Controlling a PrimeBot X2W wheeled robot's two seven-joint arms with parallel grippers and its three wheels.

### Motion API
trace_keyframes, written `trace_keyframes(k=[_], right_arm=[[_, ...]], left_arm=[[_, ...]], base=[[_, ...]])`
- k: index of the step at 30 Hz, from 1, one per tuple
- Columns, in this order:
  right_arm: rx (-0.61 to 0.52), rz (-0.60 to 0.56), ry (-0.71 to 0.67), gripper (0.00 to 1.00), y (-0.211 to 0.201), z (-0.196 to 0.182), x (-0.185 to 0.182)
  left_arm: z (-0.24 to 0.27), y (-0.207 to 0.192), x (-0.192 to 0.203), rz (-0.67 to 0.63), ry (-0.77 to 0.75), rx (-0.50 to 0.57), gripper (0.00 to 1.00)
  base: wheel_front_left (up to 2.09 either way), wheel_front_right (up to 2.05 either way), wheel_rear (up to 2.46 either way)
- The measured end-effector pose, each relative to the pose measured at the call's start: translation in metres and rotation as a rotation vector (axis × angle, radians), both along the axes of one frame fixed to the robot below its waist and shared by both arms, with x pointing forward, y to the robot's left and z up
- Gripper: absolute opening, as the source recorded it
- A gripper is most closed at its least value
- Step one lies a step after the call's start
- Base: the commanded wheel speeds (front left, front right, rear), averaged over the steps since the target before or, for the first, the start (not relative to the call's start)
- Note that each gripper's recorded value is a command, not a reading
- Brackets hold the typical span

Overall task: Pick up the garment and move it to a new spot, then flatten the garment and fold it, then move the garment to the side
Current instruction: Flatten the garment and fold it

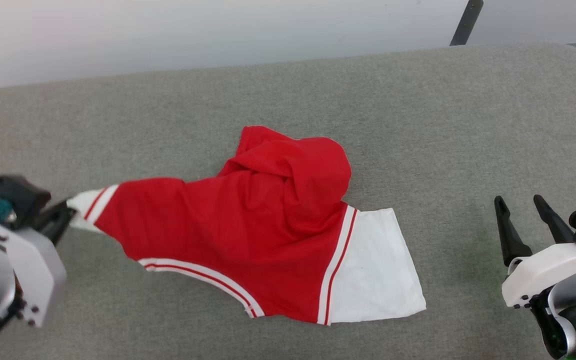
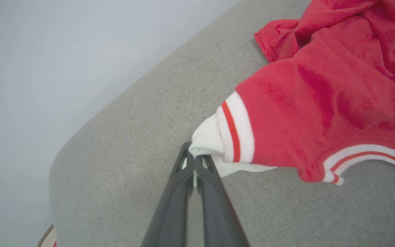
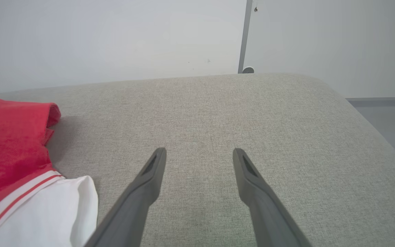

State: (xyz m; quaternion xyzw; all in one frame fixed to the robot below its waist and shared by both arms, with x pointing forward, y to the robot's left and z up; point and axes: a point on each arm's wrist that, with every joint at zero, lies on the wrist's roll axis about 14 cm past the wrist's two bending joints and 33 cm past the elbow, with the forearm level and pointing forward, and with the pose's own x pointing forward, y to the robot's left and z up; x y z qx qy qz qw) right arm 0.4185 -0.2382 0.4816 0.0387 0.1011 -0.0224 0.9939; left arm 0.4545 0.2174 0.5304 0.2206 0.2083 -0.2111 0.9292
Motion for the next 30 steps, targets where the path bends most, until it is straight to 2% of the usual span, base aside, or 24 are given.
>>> trace_keyframes(k=[11, 17, 20, 21, 23, 24, 30], right_arm=[[-0.002, 0.03, 0.028, 1.0, 0.007, -0.008, 0.002], [-0.001, 0.055, 0.036, 1.0, 0.015, -0.01, 0.004], [-0.005, 0.065, 0.037, 1.0, 0.018, -0.009, 0.004], [-0.006, 0.07, 0.037, 1.0, 0.019, -0.008, 0.004], [-0.006, 0.079, 0.035, 1.0, 0.022, -0.006, 0.004], [-0.006, 0.083, 0.034, 1.0, 0.023, -0.005, 0.004], [-0.01, 0.1, 0.029, 1.0, 0.027, 0.0, -0.001]], left_arm=[[-0.07, 0.014, -0.058, 0.065, 0.181, -0.082, 0.0], [-0.099, 0.018, -0.076, 0.103, 0.253, -0.129, 0.0], [-0.107, 0.017, -0.081, 0.125, 0.259, -0.166, 0.13], [-0.11, 0.018, -0.084, 0.13, 0.266, -0.168, 0.21], [-0.112, 0.021, -0.086, 0.153, 0.262, -0.185, 0.48], [-0.114, 0.023, -0.087, 0.165, 0.264, -0.19, 0.98], [-0.114, 0.028, -0.095, 0.204, 0.263, -0.217, 1.0]], base=[[0.0, 0.0, 0.0], [0.0, 0.0, 0.0], [0.0, 0.0, 0.0], [0.0, 0.0, 0.0], [0.0, 0.0, 0.0], [0.0, 0.0, 0.0], [0.0, 0.0, 0.0]])
